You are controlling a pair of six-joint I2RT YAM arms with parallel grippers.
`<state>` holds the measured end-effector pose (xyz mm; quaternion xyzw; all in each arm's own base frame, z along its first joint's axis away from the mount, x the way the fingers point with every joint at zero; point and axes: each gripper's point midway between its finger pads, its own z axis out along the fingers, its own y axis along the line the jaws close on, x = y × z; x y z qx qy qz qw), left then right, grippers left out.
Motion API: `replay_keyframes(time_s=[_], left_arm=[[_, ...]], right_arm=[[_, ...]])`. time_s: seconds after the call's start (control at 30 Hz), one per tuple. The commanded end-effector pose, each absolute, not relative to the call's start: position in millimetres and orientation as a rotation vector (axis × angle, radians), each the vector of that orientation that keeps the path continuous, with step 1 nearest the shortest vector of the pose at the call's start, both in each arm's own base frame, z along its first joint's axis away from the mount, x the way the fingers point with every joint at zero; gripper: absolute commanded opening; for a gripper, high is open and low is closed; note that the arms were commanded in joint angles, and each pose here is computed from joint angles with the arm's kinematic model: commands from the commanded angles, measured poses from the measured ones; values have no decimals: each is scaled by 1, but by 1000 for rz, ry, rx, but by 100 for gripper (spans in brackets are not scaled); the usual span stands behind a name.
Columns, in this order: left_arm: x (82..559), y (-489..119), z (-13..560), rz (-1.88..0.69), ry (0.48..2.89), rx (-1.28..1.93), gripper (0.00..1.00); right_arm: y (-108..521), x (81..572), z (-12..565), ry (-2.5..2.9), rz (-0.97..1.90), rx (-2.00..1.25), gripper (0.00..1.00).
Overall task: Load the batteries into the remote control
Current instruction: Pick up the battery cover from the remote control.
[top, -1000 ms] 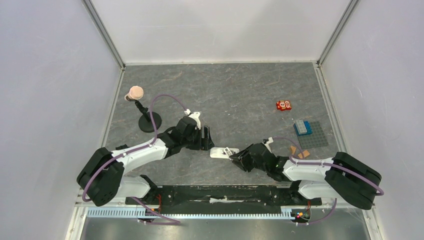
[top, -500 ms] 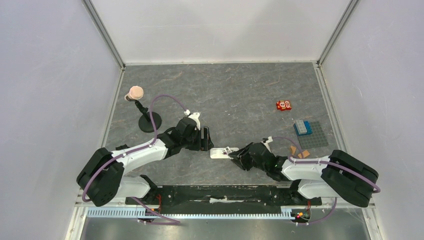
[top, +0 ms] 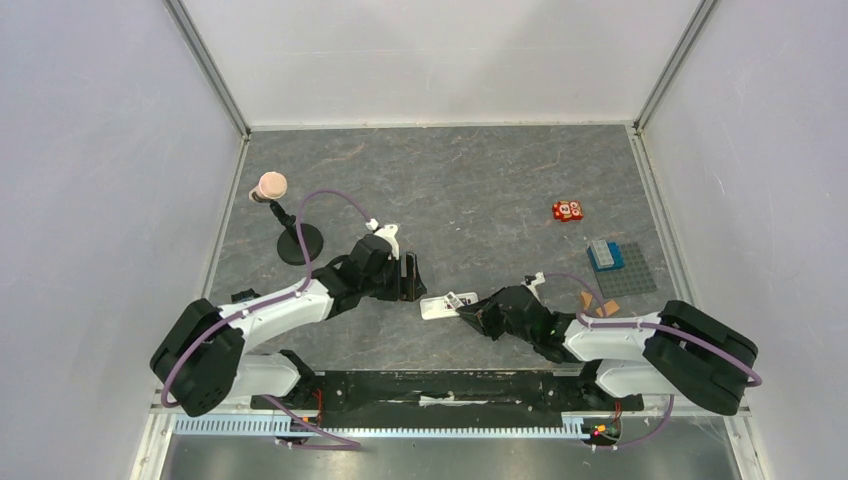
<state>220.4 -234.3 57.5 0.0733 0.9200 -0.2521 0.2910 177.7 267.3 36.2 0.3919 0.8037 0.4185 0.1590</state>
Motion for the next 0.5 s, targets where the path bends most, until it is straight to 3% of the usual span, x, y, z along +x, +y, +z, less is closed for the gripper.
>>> replay_keyframes(time_s=[0.0,0.2,0.47], left_arm=[[226,-234,67,-676,2402,188,80],[225,-233,67,-677,2404,187,80],[223,-233,69,-683,2405,183,80]], right_arm=[[262,177,34,2285,1180,1124,10],[261,178,39,2266,1191,1105,0],[267,184,53,2218,1246,1006,0]])
